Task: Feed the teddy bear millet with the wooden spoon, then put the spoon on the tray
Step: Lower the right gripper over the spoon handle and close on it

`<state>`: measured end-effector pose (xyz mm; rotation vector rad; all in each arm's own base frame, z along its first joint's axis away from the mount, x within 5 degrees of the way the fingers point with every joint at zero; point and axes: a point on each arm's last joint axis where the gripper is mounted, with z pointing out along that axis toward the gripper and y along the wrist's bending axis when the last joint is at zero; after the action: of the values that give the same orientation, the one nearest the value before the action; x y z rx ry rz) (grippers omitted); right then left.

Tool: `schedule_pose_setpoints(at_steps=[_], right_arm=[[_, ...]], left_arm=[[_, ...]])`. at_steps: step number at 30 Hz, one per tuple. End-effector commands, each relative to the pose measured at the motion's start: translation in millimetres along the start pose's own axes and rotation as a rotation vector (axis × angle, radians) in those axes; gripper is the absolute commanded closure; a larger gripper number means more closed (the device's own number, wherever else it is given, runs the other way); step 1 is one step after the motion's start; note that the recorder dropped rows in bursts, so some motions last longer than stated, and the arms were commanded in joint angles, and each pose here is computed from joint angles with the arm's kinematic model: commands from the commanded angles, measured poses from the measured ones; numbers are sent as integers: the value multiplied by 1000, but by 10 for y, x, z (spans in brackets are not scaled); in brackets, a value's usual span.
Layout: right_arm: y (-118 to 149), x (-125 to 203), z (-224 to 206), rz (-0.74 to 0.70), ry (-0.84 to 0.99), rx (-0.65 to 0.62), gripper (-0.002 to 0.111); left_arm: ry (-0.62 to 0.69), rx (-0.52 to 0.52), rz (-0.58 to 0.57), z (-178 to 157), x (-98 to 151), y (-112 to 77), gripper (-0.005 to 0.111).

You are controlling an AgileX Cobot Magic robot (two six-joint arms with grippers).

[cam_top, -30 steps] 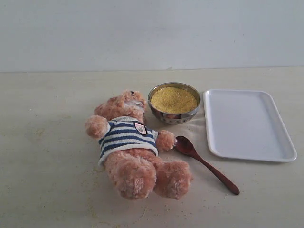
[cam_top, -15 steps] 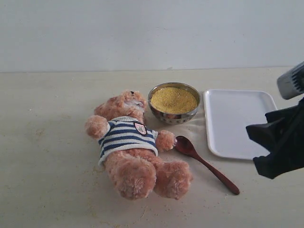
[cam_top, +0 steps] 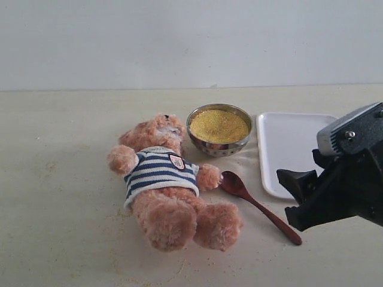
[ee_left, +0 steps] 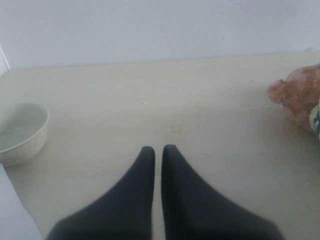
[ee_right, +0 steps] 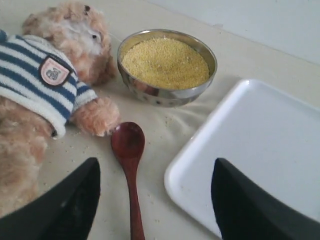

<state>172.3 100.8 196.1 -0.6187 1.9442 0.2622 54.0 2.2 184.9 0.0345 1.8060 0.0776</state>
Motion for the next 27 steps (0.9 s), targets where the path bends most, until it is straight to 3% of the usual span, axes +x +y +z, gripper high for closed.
schedule_pose_setpoints(at_steps=[1,17,27], right_arm=[[-10,47,91,9,-13,20,45],[31,482,459,11,212,7,47],[56,589,589,25,212,-5,48]], left_arm=[[-12,-1,-5,1,-3,-1,102],[-12,-1,-5,1,-3,-1,102],[-12,-1,-5,1,-3,-1,102]])
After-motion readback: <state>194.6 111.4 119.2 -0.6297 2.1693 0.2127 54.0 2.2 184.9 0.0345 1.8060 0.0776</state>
